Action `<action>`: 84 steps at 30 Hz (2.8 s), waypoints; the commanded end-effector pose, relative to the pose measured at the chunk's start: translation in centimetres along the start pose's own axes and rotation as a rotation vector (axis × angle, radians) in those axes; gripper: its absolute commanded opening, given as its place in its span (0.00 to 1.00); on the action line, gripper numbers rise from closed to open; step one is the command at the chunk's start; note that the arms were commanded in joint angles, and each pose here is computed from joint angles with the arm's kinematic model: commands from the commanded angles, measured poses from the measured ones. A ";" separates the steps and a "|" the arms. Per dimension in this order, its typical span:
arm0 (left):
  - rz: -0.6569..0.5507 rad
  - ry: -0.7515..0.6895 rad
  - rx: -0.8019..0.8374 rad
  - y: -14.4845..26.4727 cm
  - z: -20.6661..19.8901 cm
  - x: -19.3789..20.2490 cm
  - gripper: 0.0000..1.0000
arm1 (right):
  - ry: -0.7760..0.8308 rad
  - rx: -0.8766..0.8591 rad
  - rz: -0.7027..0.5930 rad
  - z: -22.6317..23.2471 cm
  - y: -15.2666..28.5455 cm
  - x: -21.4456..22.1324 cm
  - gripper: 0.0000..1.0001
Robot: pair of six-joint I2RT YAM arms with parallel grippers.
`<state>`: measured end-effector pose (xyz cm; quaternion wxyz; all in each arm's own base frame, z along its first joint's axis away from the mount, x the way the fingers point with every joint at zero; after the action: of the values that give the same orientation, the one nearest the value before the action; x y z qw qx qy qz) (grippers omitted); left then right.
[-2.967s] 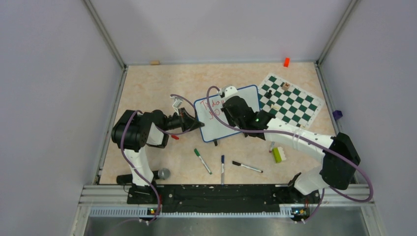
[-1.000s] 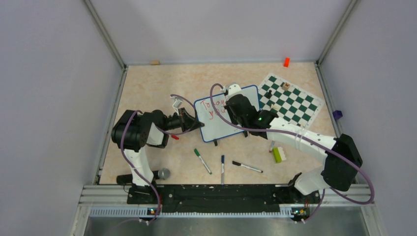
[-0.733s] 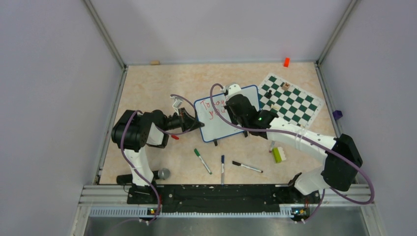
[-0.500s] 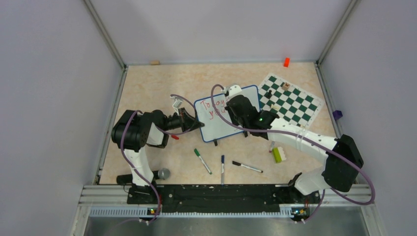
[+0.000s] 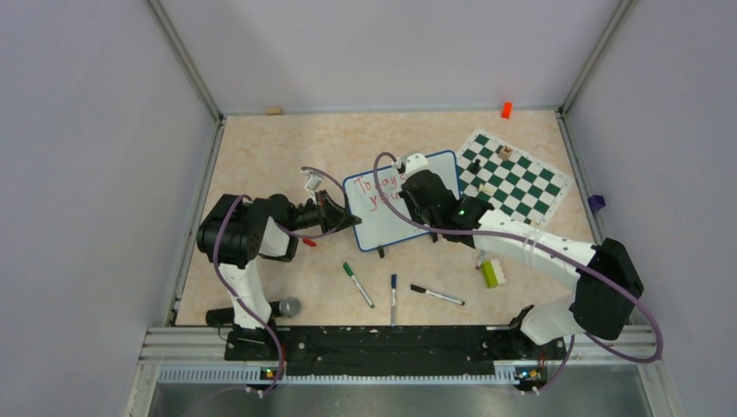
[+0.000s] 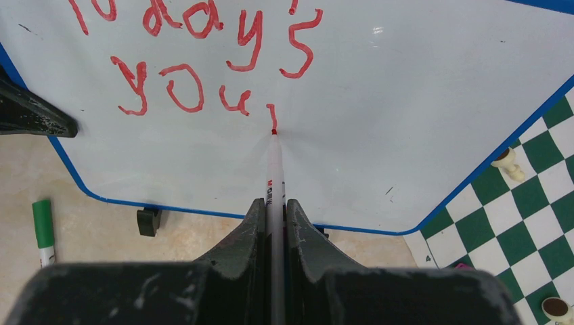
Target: Write a sentence on the whiteboard
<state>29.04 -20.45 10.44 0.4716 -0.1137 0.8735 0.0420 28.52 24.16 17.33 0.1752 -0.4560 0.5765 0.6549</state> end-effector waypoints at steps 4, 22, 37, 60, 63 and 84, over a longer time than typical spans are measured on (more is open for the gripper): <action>-0.010 -0.146 0.062 -0.1 -1.1 -0.9 0.00 | -0.034 0.006 -0.069 -0.3 0.5 -2.6 0.00; -0.008 -0.145 0.063 -0.1 -1.1 -0.9 0.00 | -0.023 0.065 -0.093 -0.9 -0.1 -4.1 0.00; -0.008 -0.148 0.063 -0.1 -1.1 -0.9 0.00 | -0.042 0.068 -0.114 -1.5 0.8 -4.7 0.00; -0.010 -0.148 0.062 -0.1 -1.2 -0.9 0.00 | -0.095 -0.047 -0.077 -1.7 2.8 -2.1 0.00; -0.011 -0.147 0.060 -0.1 -1.1 -1.0 0.00 | -0.098 -0.072 -0.055 -1.1 3.0 -0.9 0.00; -0.011 -0.147 0.062 -0.1 -1.1 -1.0 0.00 | -0.164 -0.007 -0.162 2.0 2.5 0.7 0.00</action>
<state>29.03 -20.47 10.46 0.4726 -0.1134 0.8730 0.0415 24.66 24.25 16.50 0.2350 -0.4371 0.5391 0.6805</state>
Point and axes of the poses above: each gripper's point midway between its finger pads, its own y axis back along the fingers, its own z axis along the line the jaws close on, x = y × z, the point moved 2 cm from there along y, back along the fingers, and after that the axes turned 3 degrees about -y, right-handed, at the moved point
